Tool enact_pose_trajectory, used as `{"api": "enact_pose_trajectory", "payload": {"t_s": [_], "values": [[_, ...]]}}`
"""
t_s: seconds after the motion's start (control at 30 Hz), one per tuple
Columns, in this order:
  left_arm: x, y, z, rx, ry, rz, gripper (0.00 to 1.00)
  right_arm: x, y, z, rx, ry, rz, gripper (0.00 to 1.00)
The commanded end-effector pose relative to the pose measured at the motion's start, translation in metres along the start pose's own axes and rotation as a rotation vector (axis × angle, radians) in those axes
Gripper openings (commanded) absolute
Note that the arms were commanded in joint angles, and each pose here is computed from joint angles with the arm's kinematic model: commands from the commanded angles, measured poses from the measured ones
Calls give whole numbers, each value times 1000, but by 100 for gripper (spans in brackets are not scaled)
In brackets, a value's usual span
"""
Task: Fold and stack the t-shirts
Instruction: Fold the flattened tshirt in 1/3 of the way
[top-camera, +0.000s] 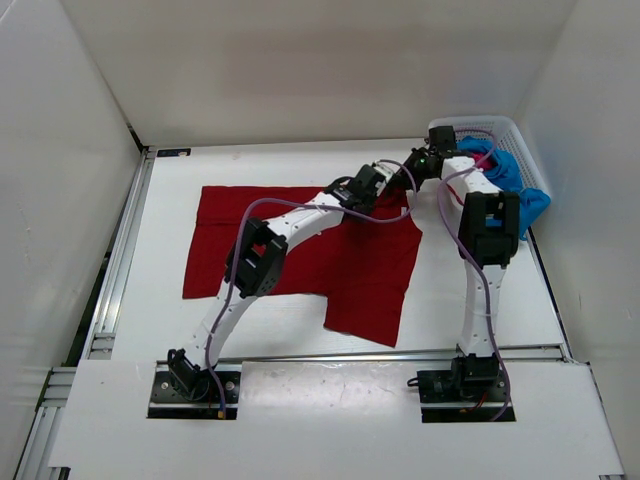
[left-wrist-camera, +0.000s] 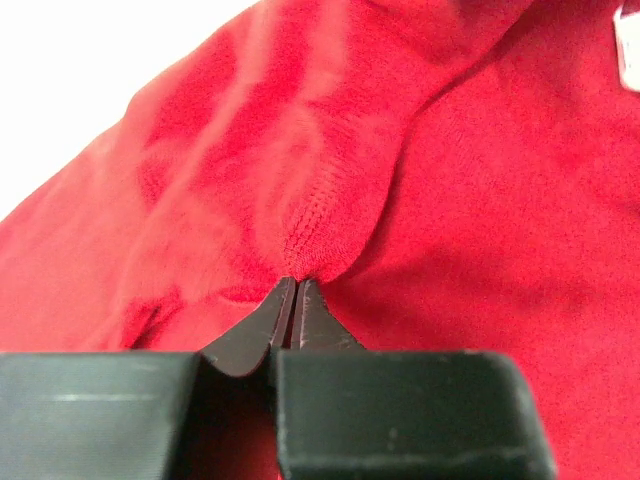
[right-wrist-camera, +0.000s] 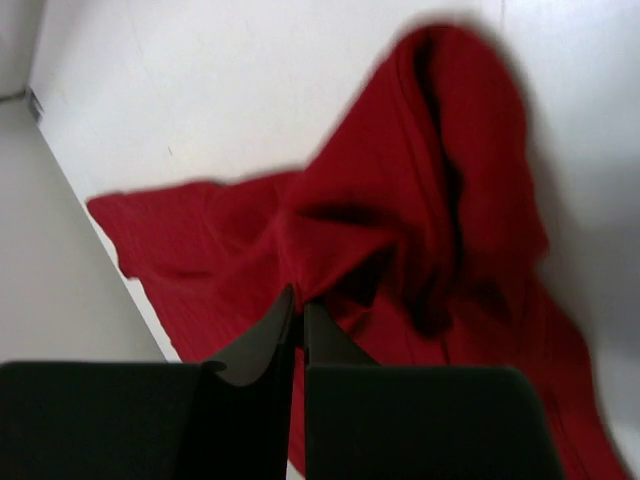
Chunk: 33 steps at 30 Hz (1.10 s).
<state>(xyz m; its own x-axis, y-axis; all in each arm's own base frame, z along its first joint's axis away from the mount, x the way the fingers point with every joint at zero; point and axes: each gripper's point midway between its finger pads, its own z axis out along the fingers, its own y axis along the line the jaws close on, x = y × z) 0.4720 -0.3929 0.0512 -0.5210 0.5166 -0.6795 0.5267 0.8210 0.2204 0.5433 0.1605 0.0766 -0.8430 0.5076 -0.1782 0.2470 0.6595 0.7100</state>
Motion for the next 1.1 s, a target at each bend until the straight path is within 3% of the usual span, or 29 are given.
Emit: {"api": "enact_pose_trajectory", "payload": {"t_s": [0.0, 0.2, 0.53, 1.0, 1.07], "values": [[-51, 36, -68, -10, -115, -56, 10, 13, 20, -50, -1, -7, -75, 0], [-9, 55, -81, 30, -1, -58, 10, 63, -7, -75, 69, 83, -55, 0], [44, 35, -84, 112, 188, -10, 10, 137, -53, -79, 147, 264, 6, 0], [80, 15, -81, 142, 307, 38, 10, 142, -78, -72, 252, 269, -2, 0], [84, 14, -78, 142, 318, 40, 16, 138, -77, -72, 256, 257, -9, 7]]}}
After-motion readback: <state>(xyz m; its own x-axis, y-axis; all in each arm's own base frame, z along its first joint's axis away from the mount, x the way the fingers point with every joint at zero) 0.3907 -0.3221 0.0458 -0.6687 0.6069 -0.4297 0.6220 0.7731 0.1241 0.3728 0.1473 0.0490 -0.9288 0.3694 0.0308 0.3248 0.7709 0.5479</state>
